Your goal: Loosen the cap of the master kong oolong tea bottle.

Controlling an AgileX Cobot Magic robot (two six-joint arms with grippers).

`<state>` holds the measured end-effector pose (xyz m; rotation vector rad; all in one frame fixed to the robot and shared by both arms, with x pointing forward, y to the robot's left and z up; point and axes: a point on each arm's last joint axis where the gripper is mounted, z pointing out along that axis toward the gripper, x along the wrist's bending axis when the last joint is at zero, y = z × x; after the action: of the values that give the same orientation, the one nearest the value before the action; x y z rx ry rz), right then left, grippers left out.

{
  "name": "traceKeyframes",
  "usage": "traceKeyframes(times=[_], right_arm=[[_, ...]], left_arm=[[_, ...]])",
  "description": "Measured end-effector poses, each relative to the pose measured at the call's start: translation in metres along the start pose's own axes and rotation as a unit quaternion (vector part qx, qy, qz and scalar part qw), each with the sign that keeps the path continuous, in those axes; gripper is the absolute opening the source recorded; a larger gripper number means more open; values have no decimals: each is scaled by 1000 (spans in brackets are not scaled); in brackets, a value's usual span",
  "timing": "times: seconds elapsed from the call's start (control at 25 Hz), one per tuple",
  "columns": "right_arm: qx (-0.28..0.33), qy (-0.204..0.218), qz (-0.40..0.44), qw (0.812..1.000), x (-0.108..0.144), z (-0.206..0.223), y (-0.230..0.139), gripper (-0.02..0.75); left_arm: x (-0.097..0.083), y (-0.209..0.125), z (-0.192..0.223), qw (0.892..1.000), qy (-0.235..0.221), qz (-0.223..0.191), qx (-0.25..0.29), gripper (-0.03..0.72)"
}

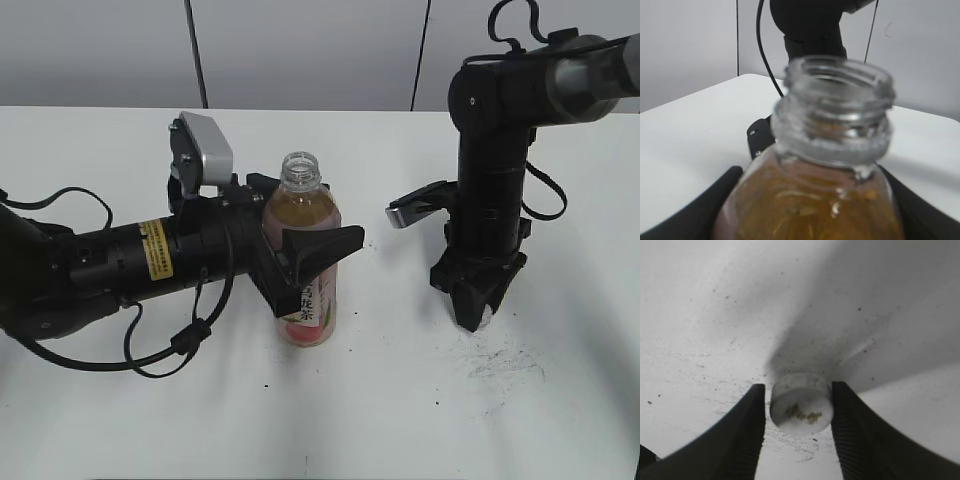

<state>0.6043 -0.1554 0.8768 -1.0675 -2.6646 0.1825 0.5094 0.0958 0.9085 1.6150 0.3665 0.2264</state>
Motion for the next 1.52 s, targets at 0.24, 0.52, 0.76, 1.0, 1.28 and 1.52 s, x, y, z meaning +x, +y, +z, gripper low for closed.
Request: traceKeyframes(times=[0.24,0.52,0.76,1.0,1.28,1.52], right_arm=[[-1,3,27,1000,1,0,0,558],[-15,-25,80,996,-4,-14,3,570],[-38,-37,92,994,-6,-27,9,563],[-45,-38,104,993,-7,-30,10,563],[-45,-39,107,993,-7,-31,11,563],[-46,-38,109,992,-7,-31,11,563]], left_arm=[[0,0,0,1000,0,0,0,447],[0,0,0,1000,-1,0,0,447],[0,0,0,1000,-2,1,0,460],[0,0,0,1000,-1,2,1,527],[1,0,0,1000,4,0,-1,555],[5,2,0,1000,27,-8,-9,563]])
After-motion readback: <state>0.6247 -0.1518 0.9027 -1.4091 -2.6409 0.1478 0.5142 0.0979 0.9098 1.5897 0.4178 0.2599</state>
